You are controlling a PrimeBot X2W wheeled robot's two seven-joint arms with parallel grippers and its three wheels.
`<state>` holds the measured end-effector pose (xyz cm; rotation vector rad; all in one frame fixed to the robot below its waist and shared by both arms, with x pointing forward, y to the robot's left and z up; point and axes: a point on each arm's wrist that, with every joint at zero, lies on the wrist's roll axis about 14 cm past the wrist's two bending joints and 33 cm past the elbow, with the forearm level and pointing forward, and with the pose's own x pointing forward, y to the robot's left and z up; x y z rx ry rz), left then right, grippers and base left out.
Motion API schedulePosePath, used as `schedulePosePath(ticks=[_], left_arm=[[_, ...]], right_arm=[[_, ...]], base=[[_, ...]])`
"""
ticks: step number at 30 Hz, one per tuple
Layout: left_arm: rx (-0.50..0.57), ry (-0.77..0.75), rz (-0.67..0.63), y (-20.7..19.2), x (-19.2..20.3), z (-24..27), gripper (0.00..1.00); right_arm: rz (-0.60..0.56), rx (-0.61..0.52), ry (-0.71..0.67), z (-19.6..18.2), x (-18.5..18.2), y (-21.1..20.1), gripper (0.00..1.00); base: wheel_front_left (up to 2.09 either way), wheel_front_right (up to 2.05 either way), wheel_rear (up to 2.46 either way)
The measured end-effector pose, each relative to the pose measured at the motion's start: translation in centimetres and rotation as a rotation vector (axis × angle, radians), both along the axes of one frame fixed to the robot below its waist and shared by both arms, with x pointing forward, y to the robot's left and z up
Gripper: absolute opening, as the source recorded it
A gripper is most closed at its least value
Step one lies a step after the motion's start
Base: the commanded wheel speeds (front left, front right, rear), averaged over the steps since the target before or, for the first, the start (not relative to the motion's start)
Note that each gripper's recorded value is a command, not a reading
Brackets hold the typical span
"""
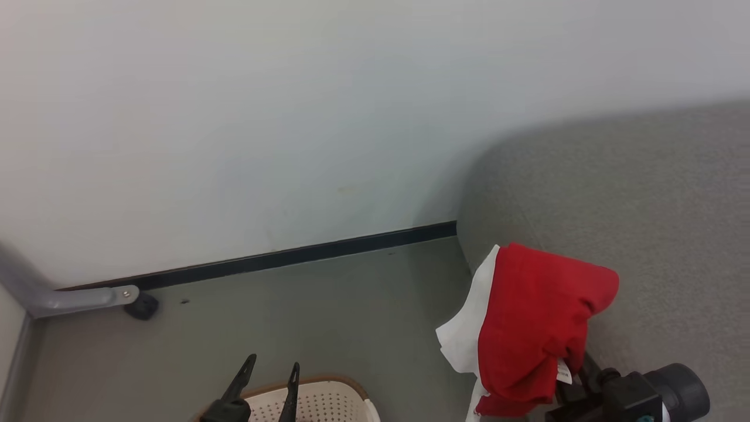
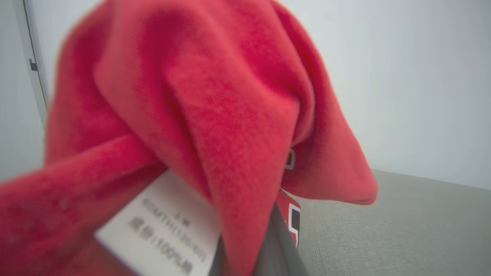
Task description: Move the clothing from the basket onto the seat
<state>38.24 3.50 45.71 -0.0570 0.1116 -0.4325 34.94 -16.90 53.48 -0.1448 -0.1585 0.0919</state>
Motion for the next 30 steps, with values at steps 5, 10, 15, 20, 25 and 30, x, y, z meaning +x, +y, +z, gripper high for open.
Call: schedulePosePath(ticks=[5,10,15,20,25,30], left_arm=[[0.001,-0.011,-0.096,-3.1,0.1,0.1,1.0],[-0.024,-0.04,-0.189,-6.4,0.3,1.1,1.0],[-0.037,-0.043,-0.25,-8.5,1.0,1.0,1.0],[-0.046,-0.033,-0.307,-10.3,1.1,0.5,1.0],[-0.039,-0.028,-0.362,-11.9,0.7,0.0,1.0],[-0.039,-0.021,-0.369,-12.1,0.6,-0.2,1.0]], right_arm=[[-0.093,-0.005,-0.002,0.1,-1.2,-2.8,0.0],[-0.185,-0.007,0.005,-0.1,-2.8,-5.4,0.0],[-0.256,-0.004,0.027,-0.6,-3.5,-7.1,0.0],[-0.325,0.0,0.045,-1.0,-4.3,-8.8,0.0],[-0.38,-0.005,0.048,-1.0,-5.1,-10.1,0.0],[-0.397,-0.007,0.038,-0.7,-5.3,-10.6,0.0]], base=[[0.0,0.0,0.0],[0.0,0.0,0.0],[0.0,0.0,0.0],[0.0,0.0,0.0],[0.0,0.0,0.0],[0.0,0.0,0.0]])
